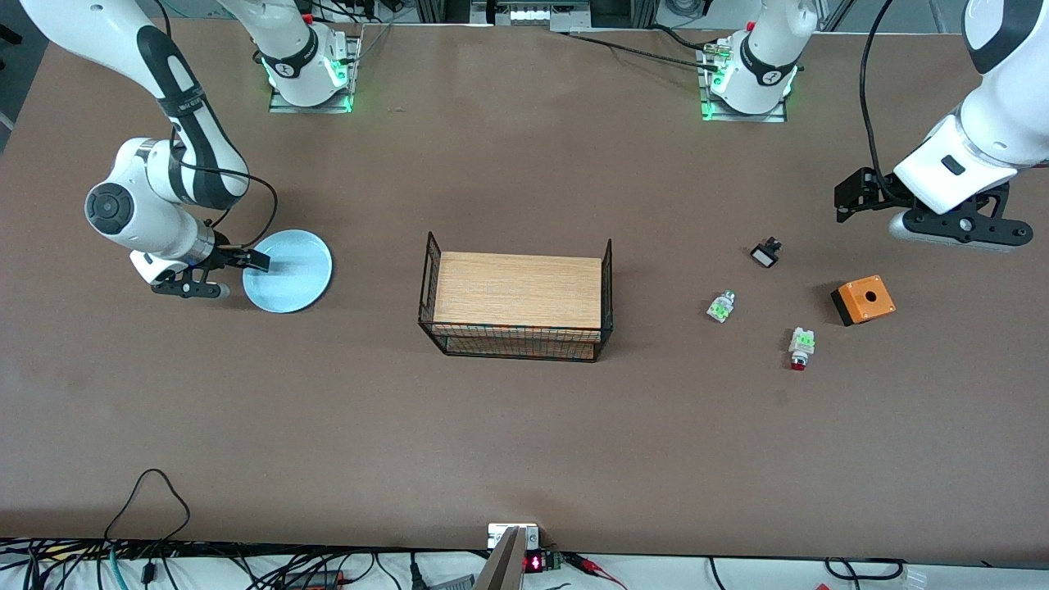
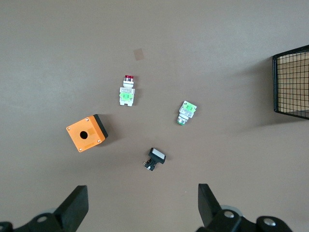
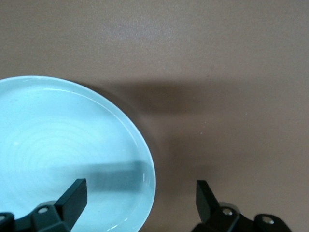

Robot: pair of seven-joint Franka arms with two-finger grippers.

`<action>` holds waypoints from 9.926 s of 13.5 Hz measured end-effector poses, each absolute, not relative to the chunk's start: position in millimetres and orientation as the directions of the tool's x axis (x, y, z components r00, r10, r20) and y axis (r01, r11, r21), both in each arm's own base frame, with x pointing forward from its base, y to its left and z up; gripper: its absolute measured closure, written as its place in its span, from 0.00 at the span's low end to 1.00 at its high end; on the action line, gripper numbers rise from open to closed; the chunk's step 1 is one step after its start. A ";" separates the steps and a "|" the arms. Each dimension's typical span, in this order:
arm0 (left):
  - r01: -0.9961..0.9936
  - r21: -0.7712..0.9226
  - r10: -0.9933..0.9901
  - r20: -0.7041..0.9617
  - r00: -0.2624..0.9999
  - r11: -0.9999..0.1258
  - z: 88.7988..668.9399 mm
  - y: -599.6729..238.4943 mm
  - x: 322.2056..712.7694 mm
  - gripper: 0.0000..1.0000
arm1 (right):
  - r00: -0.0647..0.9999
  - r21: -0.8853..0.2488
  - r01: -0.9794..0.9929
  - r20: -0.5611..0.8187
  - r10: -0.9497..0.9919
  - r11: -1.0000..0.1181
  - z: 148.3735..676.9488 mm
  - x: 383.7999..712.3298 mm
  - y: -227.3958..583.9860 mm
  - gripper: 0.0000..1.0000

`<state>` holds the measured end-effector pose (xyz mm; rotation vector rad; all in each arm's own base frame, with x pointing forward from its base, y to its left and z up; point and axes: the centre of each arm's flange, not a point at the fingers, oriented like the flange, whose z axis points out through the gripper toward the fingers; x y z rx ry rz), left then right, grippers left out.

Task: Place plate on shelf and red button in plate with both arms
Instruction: 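Lower the right gripper onto the blue plate rim and grasp it, then lift the blue plate with the right gripper and carry it over the basket, then lower the blue plate onto the basket and open the right gripper, then withdraw the right gripper while the left gripper reaches the red-capped button, then grasp the red-capped button module with the left gripper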

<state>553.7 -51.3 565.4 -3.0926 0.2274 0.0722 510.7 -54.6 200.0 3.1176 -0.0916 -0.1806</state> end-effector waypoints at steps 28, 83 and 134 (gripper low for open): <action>-0.161 -0.036 -0.159 -0.064 0.985 -0.986 564.4 -59.0 551.3 0.00 | 0.964 -0.052 -0.123 -0.243 -0.107 -0.991 387.6 548.5 -12.4 0.97; -0.155 -0.036 -0.151 -0.092 0.984 -0.987 563.2 -64.1 547.2 0.00 | 0.665 -0.124 -0.746 -0.208 -0.718 -0.655 387.2 531.1 412.3 0.30; -0.281 -0.031 -0.272 -0.168 0.948 -0.959 283.7 -1.1 663.8 0.58 | 0.999 0.023 -0.030 -0.016 -0.031 -0.999 561.7 577.8 -21.7 0.00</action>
